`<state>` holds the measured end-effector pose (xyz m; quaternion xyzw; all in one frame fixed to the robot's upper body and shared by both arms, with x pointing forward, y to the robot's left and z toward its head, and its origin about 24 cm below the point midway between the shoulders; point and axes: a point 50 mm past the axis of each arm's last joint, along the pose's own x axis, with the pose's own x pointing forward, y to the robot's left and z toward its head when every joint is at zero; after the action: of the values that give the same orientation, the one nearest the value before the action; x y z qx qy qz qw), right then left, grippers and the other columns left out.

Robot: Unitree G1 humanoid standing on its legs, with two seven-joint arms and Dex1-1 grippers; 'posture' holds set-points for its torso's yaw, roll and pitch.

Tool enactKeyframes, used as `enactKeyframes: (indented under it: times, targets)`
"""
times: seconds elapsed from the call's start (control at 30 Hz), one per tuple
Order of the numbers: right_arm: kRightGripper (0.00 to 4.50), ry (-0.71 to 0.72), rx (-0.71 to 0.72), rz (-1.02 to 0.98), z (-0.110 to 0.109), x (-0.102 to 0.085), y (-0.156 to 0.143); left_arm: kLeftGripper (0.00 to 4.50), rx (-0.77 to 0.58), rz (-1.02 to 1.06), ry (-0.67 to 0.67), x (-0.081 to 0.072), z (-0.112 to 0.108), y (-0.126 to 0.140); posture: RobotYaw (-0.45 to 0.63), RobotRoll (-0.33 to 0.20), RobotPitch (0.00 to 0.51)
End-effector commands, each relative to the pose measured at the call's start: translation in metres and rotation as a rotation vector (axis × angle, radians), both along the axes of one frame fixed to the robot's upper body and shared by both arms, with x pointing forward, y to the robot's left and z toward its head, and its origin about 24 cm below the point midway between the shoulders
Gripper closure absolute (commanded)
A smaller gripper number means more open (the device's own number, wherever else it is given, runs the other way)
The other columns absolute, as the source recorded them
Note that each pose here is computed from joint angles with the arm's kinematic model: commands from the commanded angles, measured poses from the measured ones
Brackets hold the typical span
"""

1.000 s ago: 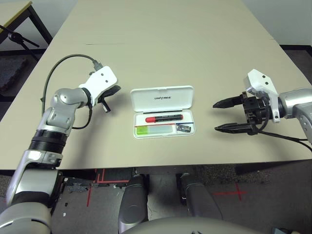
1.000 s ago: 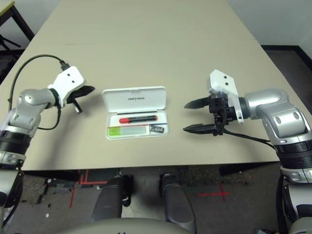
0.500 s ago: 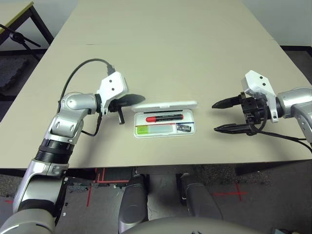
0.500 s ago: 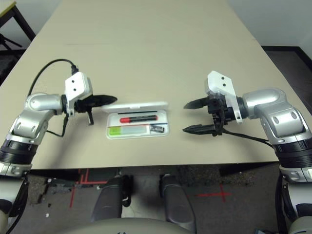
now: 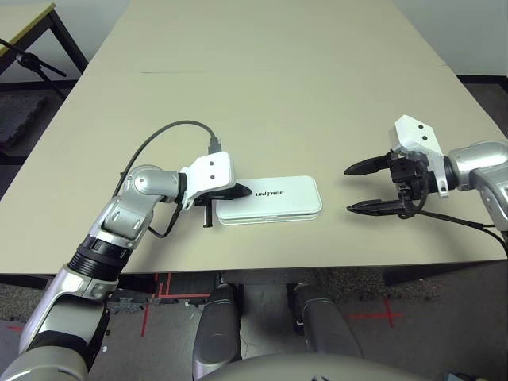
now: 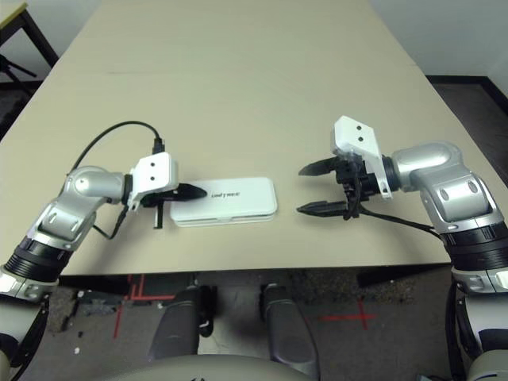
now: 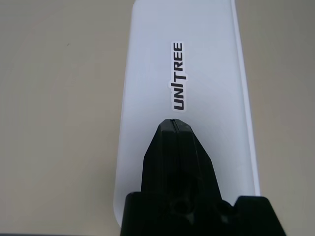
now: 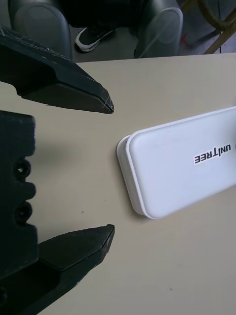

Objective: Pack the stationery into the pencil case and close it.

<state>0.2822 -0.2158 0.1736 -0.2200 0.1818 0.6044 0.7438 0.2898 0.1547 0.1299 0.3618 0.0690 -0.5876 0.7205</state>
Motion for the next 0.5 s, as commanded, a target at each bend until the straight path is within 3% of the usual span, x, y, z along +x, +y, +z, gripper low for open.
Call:
enactKeyframes:
  times: [0.03, 0.17, 0.27, 0.37, 0.5]
  targets:
    - [0.0, -0.004, -0.015, 0.002, -0.003, 0.001, 0.001, 4.47, 0.085, -0.014, 0.125, -0.006, -0.024, 0.001, -0.04, 0.0, 0.162]
    - [0.0, -0.016, -0.014, -0.009, -0.003, 0.002, 0.002, 4.47, 0.077, -0.017, 0.124, -0.006, -0.023, 0.0, -0.04, 0.0, 0.161]
    - [0.0, -0.063, 0.009, -0.035, -0.002, 0.007, 0.002, 4.47, -0.055, 0.042, 0.079, 0.001, -0.009, -0.003, -0.04, 0.0, 0.161]
    - [0.0, -0.158, 0.068, -0.126, 0.003, 0.021, 0.006, 3.82, -0.158, 0.125, 0.067, 0.008, 0.002, 0.001, -0.05, 0.0, 0.162]
    - [0.0, -0.263, 0.195, -0.262, 0.013, 0.04, 0.015, 2.4, -0.304, 0.229, 0.036, 0.017, 0.017, 0.015, -0.05, 0.0, 0.163]
